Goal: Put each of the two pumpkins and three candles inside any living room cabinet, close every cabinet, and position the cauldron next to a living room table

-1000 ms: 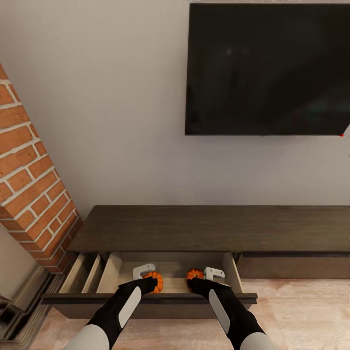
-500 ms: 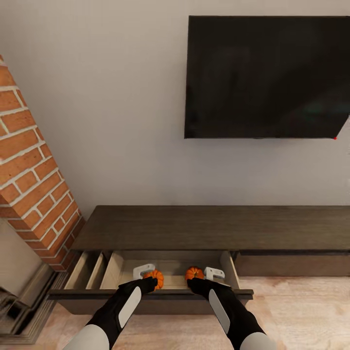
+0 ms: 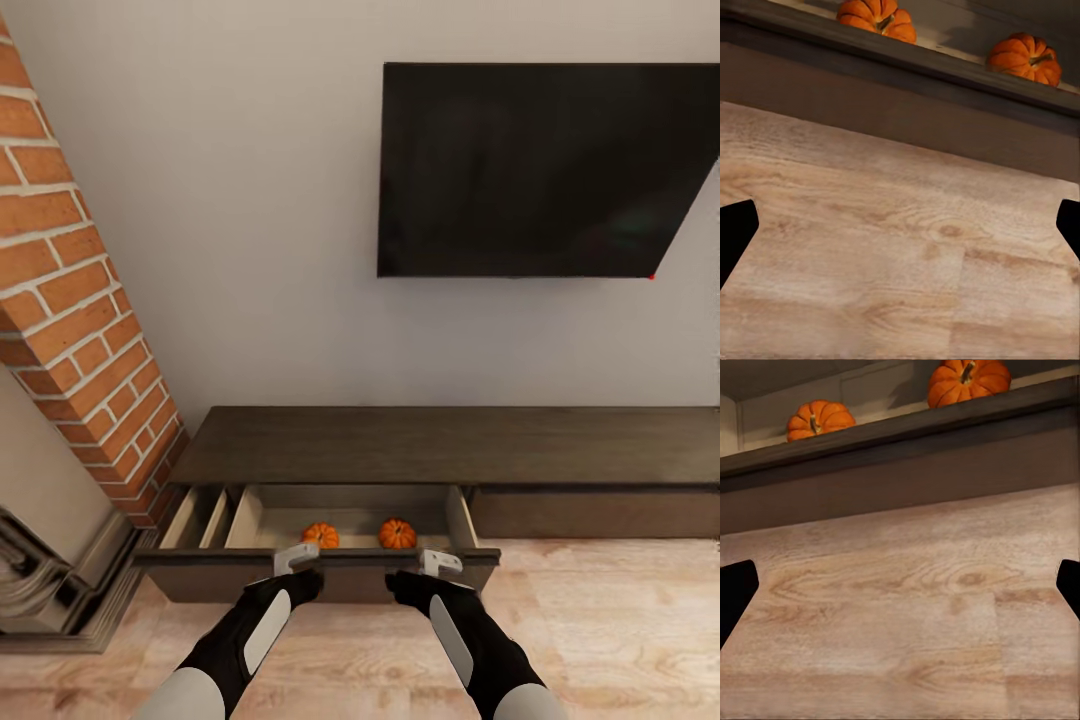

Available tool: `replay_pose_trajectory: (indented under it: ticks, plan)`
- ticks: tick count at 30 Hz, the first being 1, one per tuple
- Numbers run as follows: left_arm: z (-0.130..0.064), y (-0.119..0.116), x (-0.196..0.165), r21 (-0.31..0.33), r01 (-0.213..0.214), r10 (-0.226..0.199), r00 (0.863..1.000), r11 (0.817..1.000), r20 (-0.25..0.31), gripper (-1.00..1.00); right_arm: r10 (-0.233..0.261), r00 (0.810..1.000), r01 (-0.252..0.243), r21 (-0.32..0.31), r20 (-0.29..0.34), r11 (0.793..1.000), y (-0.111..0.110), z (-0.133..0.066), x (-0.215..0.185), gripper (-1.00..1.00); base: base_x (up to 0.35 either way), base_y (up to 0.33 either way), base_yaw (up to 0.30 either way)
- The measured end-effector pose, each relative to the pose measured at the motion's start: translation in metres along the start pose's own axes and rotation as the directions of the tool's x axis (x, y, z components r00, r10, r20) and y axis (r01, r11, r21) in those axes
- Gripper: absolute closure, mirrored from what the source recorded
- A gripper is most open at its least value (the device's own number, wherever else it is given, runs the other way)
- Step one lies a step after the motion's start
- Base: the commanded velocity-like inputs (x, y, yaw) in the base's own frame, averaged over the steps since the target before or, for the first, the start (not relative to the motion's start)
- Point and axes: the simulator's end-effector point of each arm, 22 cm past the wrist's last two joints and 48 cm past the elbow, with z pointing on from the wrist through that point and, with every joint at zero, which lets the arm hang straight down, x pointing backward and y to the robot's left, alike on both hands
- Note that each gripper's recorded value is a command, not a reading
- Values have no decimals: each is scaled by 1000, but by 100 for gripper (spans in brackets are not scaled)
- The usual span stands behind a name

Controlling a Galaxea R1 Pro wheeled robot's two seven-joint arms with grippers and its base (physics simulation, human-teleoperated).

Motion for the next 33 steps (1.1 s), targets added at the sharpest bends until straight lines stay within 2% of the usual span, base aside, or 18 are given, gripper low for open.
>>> replay_pose_trajectory:
  ticks: [9, 26, 28, 30, 33]
  plan:
    - [1, 0, 0, 2, 2, -2, 1000, 1000, 4, -100, 0, 1000, 0, 0, 0, 1000, 0, 1, 1, -100, -309, 0, 0]
    - [26, 6, 11, 3, 8, -8, 1000, 1000, 20, -100, 3, 1000, -3, 0, 5, 1000, -9, 25, 15, -100, -14, 0, 0]
    - [29, 7, 12, 3, 8, -8, 1000, 1000, 24, -100, 0, 1000, 0, 1, 15, 1000, -10, 28, 16, -100, 0, 0, 0]
    - [32, 8, 10, 1, 12, -12, 999, 1000, 47, -100, -2, 999, 2, 4, 54, 1000, -12, 31, 10, -100, 0, 0, 0]
    - [37, 9, 10, 0, 14, -14, 998, 1000, 64, -100, -7, 998, 6, 6, 66, 1000, -14, 36, 11, -100, 0, 0, 0]
